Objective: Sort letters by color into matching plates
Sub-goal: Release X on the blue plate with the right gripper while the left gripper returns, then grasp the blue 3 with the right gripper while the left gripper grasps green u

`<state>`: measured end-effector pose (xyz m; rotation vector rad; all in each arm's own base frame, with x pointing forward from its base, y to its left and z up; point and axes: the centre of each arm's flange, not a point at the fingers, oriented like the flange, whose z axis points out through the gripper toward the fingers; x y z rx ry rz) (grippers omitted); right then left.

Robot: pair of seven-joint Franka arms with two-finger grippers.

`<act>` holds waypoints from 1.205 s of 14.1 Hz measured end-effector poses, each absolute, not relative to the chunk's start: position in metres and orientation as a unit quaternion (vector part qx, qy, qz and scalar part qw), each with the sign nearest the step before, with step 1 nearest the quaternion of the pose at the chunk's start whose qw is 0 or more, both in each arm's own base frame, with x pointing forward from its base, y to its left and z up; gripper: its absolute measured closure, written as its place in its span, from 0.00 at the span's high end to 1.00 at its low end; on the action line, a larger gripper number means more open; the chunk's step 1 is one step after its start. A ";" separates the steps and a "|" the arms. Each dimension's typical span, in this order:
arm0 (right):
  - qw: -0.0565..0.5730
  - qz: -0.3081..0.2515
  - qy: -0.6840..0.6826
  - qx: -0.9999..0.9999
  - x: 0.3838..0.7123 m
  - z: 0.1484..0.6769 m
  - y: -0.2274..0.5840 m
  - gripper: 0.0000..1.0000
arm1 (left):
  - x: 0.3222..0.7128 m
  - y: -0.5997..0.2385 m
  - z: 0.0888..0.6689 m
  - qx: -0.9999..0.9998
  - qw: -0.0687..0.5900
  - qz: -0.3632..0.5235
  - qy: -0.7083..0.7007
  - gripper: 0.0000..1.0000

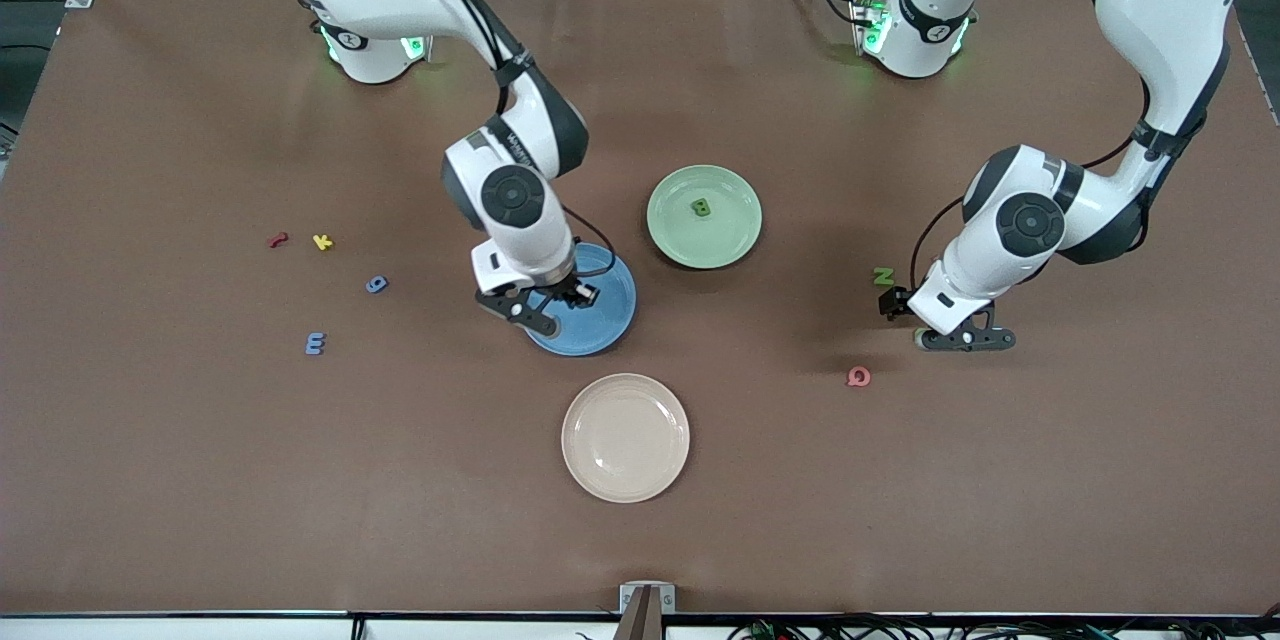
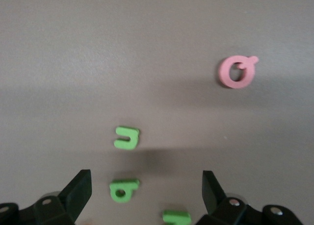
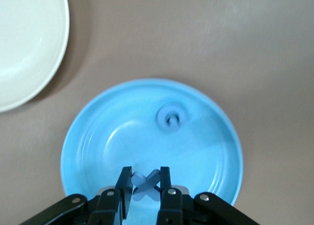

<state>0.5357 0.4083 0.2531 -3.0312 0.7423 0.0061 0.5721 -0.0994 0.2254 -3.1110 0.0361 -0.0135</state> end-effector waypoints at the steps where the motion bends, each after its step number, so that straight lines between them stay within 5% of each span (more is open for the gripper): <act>1: 0.010 0.002 0.241 -0.970 0.533 0.253 0.412 0.27 | 0.575 -0.097 0.221 -1.000 0.014 -0.006 0.015 1.00; 9: 0.006 -0.004 0.231 -0.973 0.546 0.254 0.394 0.99 | 0.577 -0.088 0.197 -1.000 0.006 -0.011 0.028 0.96; 14: -0.001 0.000 0.157 -0.988 0.604 0.283 0.264 1.00 | 0.578 -0.076 0.188 -1.000 0.000 -0.012 0.023 0.95; 17: -0.002 0.007 0.110 -0.994 0.609 0.293 0.176 1.00 | 0.578 -0.077 0.185 -1.000 -0.004 -0.012 0.024 0.92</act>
